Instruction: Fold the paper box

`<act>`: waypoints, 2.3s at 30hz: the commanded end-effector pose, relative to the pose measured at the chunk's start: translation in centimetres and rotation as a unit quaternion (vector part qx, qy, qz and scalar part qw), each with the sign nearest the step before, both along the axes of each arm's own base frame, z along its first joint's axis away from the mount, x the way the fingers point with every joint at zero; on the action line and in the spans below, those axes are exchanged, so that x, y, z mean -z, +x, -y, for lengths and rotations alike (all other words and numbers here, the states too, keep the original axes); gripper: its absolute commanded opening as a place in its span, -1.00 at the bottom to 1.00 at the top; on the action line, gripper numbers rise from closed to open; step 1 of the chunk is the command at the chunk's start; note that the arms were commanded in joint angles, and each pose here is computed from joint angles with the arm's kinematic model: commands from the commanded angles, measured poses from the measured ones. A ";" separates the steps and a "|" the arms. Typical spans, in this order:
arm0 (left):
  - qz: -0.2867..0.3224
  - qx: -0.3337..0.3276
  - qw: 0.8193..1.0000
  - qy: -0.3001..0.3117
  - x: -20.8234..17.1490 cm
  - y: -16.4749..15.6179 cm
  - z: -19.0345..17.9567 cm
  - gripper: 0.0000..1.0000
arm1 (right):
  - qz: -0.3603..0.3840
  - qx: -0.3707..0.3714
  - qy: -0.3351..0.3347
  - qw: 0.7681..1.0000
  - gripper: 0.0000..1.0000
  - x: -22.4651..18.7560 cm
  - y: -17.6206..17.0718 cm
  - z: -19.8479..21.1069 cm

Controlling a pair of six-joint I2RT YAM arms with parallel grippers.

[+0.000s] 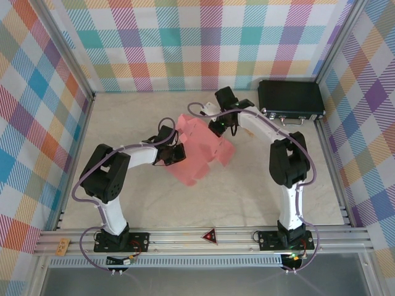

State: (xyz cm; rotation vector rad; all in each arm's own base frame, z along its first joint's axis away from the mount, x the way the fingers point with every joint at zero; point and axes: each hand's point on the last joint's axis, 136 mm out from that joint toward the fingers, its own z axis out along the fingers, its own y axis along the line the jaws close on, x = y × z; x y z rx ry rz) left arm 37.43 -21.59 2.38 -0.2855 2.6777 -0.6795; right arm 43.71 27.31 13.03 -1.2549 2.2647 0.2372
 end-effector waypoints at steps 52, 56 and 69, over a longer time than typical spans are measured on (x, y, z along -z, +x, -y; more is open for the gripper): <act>-0.026 -0.057 0.996 -0.058 1.0 -4.0 -1.1 -1.00 | 0.411 -0.209 -0.110 0.880 -1.00 -1.1 -1.2 -6.7; -0.023 -0.055 0.996 -0.060 0.6 -4.0 -1.0 -1.00 | 0.445 -0.211 -0.127 0.861 -1.00 -0.8 -0.9 -6.6; 0.063 -0.081 0.994 0.032 -7.1 -4.2 -6.0 -0.37 | 0.456 -0.214 -0.128 0.854 -1.00 -0.6 -0.8 -6.8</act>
